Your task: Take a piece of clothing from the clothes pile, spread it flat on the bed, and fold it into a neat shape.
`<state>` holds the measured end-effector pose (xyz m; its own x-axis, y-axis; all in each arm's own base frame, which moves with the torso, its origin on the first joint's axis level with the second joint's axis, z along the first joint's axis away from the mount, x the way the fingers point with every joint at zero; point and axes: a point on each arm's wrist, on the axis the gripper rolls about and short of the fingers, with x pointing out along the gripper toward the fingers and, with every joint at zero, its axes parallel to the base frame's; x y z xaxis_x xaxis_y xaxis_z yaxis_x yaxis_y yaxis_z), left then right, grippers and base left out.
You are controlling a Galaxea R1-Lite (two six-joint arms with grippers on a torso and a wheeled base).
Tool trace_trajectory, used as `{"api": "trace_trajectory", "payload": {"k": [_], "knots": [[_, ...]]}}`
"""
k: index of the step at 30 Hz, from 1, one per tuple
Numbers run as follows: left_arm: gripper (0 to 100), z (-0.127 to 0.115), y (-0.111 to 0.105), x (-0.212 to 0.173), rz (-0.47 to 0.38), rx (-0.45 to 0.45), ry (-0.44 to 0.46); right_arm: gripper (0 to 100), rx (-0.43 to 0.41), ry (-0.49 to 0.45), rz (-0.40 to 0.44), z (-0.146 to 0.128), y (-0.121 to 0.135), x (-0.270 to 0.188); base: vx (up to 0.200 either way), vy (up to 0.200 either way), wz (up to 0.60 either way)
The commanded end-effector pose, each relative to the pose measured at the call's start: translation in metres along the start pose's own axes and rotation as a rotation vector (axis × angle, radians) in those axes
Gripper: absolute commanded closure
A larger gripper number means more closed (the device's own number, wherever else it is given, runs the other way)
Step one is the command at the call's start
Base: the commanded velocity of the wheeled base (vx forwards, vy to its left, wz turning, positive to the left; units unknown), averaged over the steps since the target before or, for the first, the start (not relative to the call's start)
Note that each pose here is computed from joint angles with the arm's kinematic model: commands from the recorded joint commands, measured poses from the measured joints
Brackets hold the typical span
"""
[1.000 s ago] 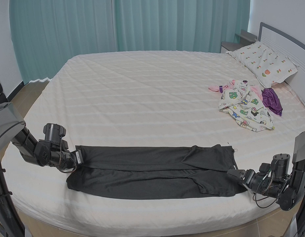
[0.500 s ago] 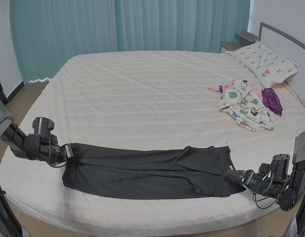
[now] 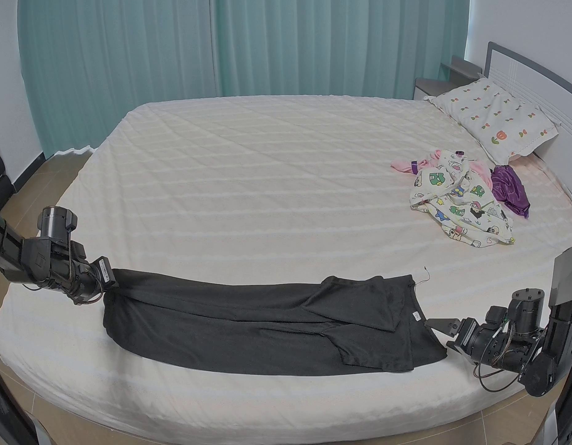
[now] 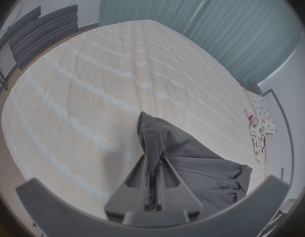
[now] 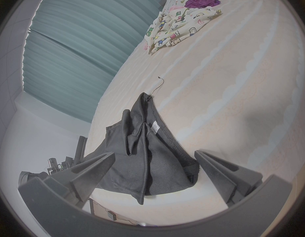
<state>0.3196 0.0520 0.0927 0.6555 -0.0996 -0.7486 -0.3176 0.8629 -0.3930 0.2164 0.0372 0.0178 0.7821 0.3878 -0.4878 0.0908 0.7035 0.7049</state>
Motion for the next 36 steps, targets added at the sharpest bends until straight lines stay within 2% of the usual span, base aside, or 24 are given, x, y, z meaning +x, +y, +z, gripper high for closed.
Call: {"api": "trace_trajectory", "payload": {"k": [1, 7, 8, 11, 16, 17, 18, 21, 29, 36], "knots": [[100, -0.003, -0.022, -0.017, -0.034, 0.02, -0.01, 0, -0.006, -0.02, 0.023, 0.003, 0.004, -0.003, 0.0, 0.0, 0.0], [100, -0.02, -0.062, -0.03, -0.065, 0.013, 0.016, 0, -0.008, -0.039, 0.036, 0.006, 0.006, -0.004, 0.0, 0.0, 0.0], [100, -0.021, -0.063, -0.03, -0.064, 0.013, 0.018, 0, -0.008, -0.039, 0.036, 0.006, 0.006, -0.004, 0.0, 0.0, 0.0], [100, -0.037, -0.087, -0.035, -0.072, 0.023, 0.037, 0, -0.016, -0.061, 0.056, 0.009, 0.011, -0.009, 0.0, -0.2, 0.0], [100, -0.053, -0.108, -0.041, -0.098, 0.044, 0.069, 0, -0.02, -0.068, 0.064, 0.01, 0.013, -0.012, 0.0, -0.2, 0.0], [100, -0.062, -0.119, -0.043, -0.103, 0.053, 0.082, 0, -0.019, -0.07, 0.064, 0.01, 0.013, -0.012, 0.0, -0.2, 0.0], [100, -0.062, -0.119, -0.043, -0.103, 0.053, 0.082, 0, -0.019, -0.07, 0.064, 0.01, 0.013, -0.012, 0.0, -0.2, 0.0], [100, -0.075, -0.14, -0.047, -0.115, 0.069, 0.093, 0, -0.021, -0.071, 0.067, 0.01, 0.013, -0.012, 0.0, -0.2, 0.0], [100, -0.086, -0.185, -0.057, -0.167, 0.033, 0.149, 0, -0.021, -0.072, 0.068, 0.01, 0.014, -0.013, 0.0, -0.2, 0.0], [100, -0.1, -0.207, -0.04, -0.173, 0.068, 0.192, 0, -0.022, -0.07, 0.068, 0.01, 0.014, -0.012, 0.0, -0.2, 0.0]]}}
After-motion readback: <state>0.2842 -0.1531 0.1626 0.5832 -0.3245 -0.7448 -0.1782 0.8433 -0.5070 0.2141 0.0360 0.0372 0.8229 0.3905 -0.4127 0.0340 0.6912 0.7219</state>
